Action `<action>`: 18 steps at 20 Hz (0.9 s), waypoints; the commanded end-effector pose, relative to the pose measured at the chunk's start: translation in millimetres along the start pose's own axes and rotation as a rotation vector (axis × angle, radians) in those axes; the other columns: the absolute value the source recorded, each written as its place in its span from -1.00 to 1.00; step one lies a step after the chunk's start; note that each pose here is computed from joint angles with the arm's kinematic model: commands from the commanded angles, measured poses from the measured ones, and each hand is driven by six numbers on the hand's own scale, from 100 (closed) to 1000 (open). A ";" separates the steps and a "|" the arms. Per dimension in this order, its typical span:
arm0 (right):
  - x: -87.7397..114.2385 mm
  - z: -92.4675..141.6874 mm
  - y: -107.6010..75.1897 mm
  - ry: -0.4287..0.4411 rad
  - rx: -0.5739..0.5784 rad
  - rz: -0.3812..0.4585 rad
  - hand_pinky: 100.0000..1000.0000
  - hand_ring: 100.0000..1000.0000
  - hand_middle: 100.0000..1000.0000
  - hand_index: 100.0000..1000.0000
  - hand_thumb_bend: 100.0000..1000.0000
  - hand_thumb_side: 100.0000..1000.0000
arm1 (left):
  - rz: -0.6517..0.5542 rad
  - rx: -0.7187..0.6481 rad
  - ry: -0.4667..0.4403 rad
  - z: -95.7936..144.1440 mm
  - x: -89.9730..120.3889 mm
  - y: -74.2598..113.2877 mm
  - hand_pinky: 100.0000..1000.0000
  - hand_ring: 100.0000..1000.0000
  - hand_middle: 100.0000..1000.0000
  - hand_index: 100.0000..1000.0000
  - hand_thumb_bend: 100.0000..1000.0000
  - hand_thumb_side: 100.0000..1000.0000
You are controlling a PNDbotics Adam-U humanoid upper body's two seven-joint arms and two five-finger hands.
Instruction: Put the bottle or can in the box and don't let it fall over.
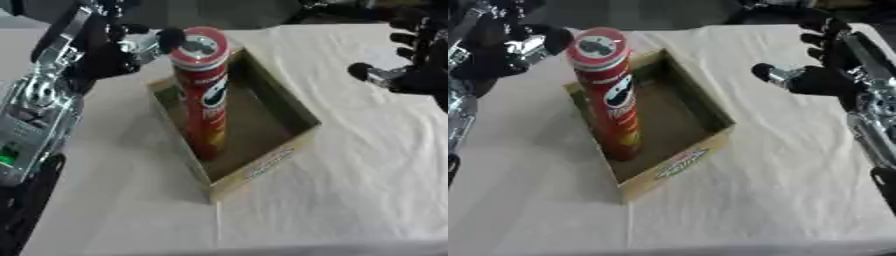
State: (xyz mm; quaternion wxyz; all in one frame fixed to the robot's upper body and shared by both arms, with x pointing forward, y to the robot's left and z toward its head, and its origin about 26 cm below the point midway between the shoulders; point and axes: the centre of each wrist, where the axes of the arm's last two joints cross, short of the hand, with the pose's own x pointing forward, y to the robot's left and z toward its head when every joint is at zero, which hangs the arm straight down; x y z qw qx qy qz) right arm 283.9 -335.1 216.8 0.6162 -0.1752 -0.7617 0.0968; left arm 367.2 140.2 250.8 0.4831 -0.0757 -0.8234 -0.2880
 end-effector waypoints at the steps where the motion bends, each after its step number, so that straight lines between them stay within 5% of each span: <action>1: 9.7 0.4 -8.3 -0.028 -0.013 0.034 1.00 0.94 0.85 0.97 0.22 -1.00 | -0.032 0.077 -0.017 13.7 9.9 27.9 0.63 1.00 0.74 0.66 0.28 -0.48; 18: 8.2 2.2 -11.0 -0.028 -0.029 0.039 1.00 0.94 0.84 0.97 0.22 -1.00 | -0.161 0.538 0.042 88.6 7.8 128.5 0.66 1.00 0.79 0.69 0.24 -0.76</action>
